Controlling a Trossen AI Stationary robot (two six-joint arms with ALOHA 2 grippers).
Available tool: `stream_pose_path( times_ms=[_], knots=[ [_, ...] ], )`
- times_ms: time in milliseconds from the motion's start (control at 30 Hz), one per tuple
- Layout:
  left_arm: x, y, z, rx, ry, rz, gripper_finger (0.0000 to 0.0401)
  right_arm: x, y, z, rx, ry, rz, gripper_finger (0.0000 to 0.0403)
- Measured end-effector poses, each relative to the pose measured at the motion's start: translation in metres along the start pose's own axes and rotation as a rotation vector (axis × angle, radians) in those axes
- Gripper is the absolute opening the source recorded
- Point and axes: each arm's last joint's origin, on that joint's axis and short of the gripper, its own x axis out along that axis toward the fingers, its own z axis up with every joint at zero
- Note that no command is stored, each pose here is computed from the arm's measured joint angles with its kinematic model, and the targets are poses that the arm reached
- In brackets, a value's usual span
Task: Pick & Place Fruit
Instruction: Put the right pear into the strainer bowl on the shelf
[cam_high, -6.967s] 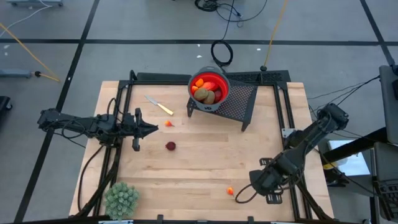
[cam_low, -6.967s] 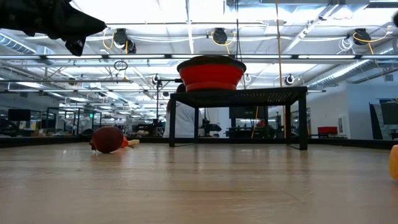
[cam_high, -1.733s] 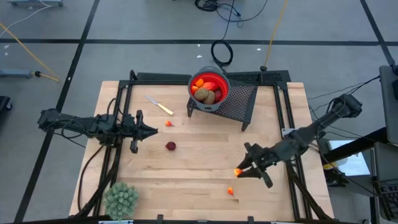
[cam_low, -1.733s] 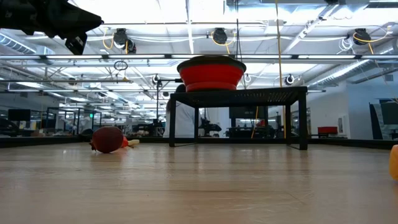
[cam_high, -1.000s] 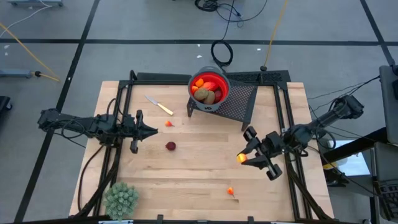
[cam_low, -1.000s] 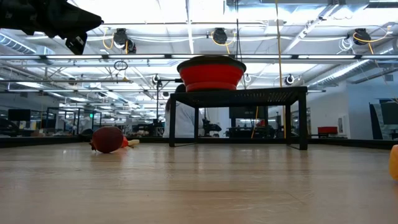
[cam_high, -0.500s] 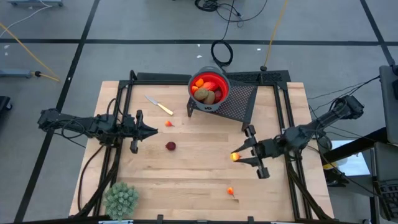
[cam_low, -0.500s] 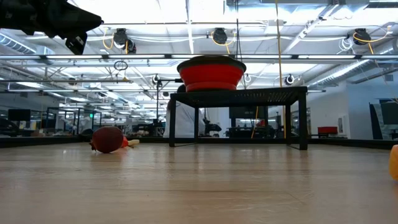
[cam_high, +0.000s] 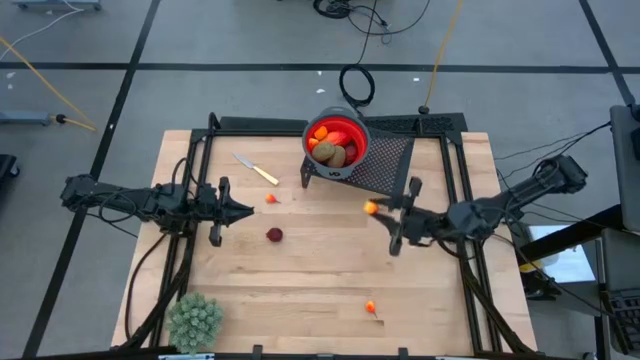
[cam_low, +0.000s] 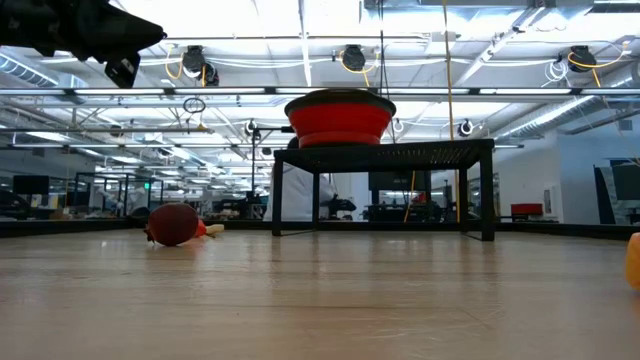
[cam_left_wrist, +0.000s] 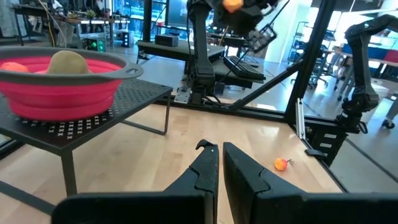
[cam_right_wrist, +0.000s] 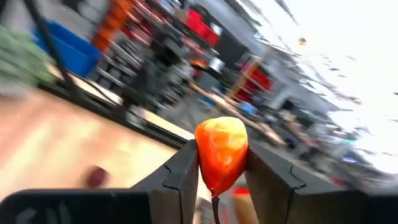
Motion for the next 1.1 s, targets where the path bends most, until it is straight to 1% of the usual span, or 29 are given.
stream_pose_path(
  times_ms=[167, 367, 467, 600, 800, 967, 1100],
  knots=[
    [0.0, 0.0, 0.0, -0.042, 0.001, 0.005, 0.0021, 0.008, -0.011, -0.008, -0.135, 0.084, -0.1, 0.0109],
    [0.0, 0.0, 0.0, -0.066, -0.001, 0.013, 0.0021, 0.02, -0.029, -0.02, -0.231, 0.158, -0.186, 0.0109],
    [0.0, 0.001, 0.0, -0.081, -0.007, 0.047, 0.0021, 0.026, -0.039, -0.028, -0.256, 0.198, -0.231, 0.0109],
    [0.0, 0.003, 0.0, -0.083, -0.015, 0.087, 0.0021, 0.032, -0.054, -0.038, -0.261, 0.25, -0.288, 0.0109],
    [0.0, 0.004, 0.0, -0.084, -0.025, 0.134, 0.0021, 0.04, -0.074, -0.053, -0.279, 0.266, -0.307, 0.0109],
    [0.0, 0.004, 0.0, -0.09, -0.027, 0.141, 0.0021, 0.045, -0.089, -0.063, -0.198, 0.236, -0.303, 0.0109],
    [0.0, 0.004, 0.0, -0.104, -0.028, 0.142, 0.0021, 0.047, -0.098, -0.073, -0.125, 0.224, -0.268, 0.0109]
  ],
)
